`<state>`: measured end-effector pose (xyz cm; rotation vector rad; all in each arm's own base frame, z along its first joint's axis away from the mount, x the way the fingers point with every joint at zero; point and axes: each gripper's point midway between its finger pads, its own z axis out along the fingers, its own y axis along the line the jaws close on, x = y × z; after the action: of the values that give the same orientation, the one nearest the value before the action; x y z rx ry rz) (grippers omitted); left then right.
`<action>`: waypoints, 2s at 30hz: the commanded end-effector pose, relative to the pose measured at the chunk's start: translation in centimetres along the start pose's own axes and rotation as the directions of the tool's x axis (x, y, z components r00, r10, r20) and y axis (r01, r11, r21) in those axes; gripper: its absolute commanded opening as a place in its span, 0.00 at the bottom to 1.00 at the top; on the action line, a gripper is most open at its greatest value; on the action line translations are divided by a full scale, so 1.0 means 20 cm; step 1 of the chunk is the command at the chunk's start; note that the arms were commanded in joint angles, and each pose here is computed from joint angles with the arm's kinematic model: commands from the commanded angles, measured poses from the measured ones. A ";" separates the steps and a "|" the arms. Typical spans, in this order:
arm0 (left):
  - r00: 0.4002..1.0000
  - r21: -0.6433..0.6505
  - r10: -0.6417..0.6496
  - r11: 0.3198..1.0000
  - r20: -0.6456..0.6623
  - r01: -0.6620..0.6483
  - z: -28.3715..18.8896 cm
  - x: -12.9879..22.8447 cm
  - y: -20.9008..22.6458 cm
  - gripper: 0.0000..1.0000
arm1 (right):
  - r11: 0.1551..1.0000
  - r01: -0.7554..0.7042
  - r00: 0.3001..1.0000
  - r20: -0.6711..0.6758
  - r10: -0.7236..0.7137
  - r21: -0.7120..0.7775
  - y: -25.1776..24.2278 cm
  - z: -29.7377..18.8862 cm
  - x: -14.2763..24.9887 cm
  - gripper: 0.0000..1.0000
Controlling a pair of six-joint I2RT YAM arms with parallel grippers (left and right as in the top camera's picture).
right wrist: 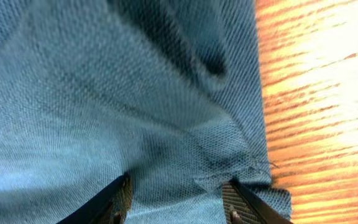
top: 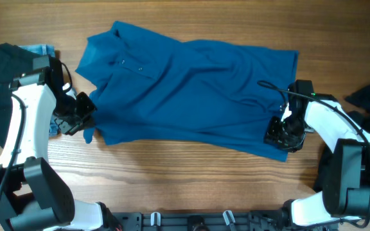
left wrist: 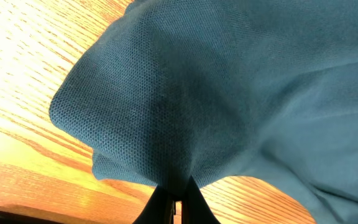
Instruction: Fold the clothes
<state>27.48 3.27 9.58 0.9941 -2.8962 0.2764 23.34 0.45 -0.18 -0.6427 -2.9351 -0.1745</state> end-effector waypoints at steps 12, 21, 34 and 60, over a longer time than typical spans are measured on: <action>1.000 0.021 0.012 1.000 0.019 -0.012 -0.03 -0.02 -0.02 0.04 | 0.992 -0.064 0.998 -0.002 0.065 0.113 -0.11 0.01 0.03 0.52; 1.000 0.021 0.012 1.000 0.018 -0.012 -0.03 -0.01 -0.02 0.04 | 0.991 -0.081 0.997 0.013 0.080 0.106 -0.10 0.01 0.02 0.04; 1.000 0.021 0.011 1.000 0.018 -0.012 -0.03 -0.02 -0.02 0.04 | 0.993 -0.063 0.998 -0.022 0.065 0.105 -0.07 -0.13 0.02 0.04; 0.828 0.224 0.047 0.953 0.559 -0.205 -1.16 -0.14 -0.31 0.04 | 0.961 0.262 0.729 0.672 -0.134 -0.092 0.29 -1.63 -0.23 0.04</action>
<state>34.03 4.44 27.13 1.0540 -3.3489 0.4350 33.38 -0.37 25.90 -0.5127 -3.5531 -0.3036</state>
